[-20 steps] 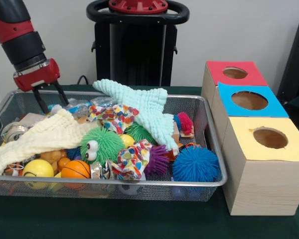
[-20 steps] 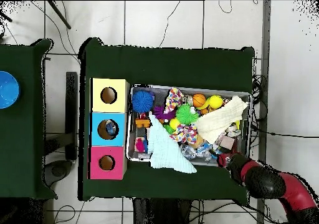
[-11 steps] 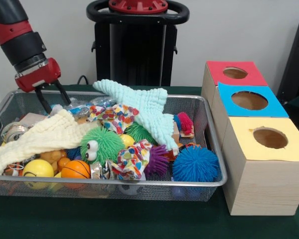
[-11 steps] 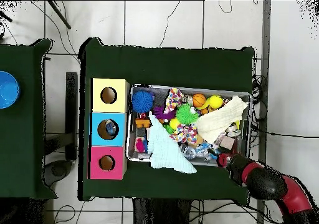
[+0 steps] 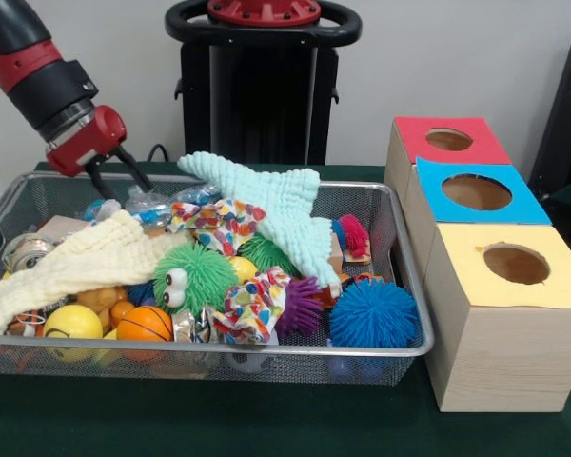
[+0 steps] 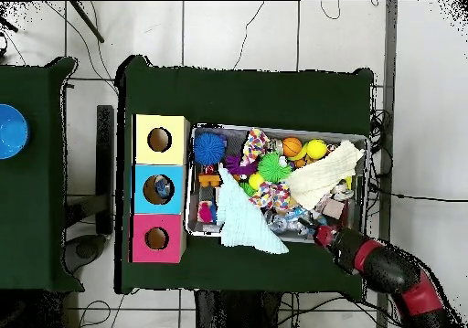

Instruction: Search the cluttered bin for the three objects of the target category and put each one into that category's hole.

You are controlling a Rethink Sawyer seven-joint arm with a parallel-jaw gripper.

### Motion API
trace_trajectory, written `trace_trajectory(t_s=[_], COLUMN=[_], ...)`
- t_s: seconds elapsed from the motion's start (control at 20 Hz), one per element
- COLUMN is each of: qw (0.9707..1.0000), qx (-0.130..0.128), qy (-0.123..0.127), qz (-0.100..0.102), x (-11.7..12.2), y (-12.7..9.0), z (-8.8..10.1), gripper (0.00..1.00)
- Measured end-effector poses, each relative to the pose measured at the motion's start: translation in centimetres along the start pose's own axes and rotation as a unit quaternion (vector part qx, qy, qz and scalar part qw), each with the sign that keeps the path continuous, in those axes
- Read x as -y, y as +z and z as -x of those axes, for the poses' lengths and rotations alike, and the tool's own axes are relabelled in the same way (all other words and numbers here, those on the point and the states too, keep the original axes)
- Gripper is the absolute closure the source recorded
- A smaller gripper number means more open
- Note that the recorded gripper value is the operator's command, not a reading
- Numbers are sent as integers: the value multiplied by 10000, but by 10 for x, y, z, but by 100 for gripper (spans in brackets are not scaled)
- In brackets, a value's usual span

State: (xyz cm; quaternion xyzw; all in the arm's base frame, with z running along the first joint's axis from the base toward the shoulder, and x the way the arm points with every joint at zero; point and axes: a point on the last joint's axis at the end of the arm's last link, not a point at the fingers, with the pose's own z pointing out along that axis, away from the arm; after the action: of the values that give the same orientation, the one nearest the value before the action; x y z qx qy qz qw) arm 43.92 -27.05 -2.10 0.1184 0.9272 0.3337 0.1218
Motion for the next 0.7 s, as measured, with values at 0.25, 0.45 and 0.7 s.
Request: trace_trajectory(t_s=[0.25,0.45,0.7], qw=[9965,9934,9911], qx=[-421,-603,-674], qy=[253,242,158], qz=[676,950,1136], x=[-15,-24,-32], y=[19,30,40], z=[-20,-29,-33], gripper=[0,0,0])
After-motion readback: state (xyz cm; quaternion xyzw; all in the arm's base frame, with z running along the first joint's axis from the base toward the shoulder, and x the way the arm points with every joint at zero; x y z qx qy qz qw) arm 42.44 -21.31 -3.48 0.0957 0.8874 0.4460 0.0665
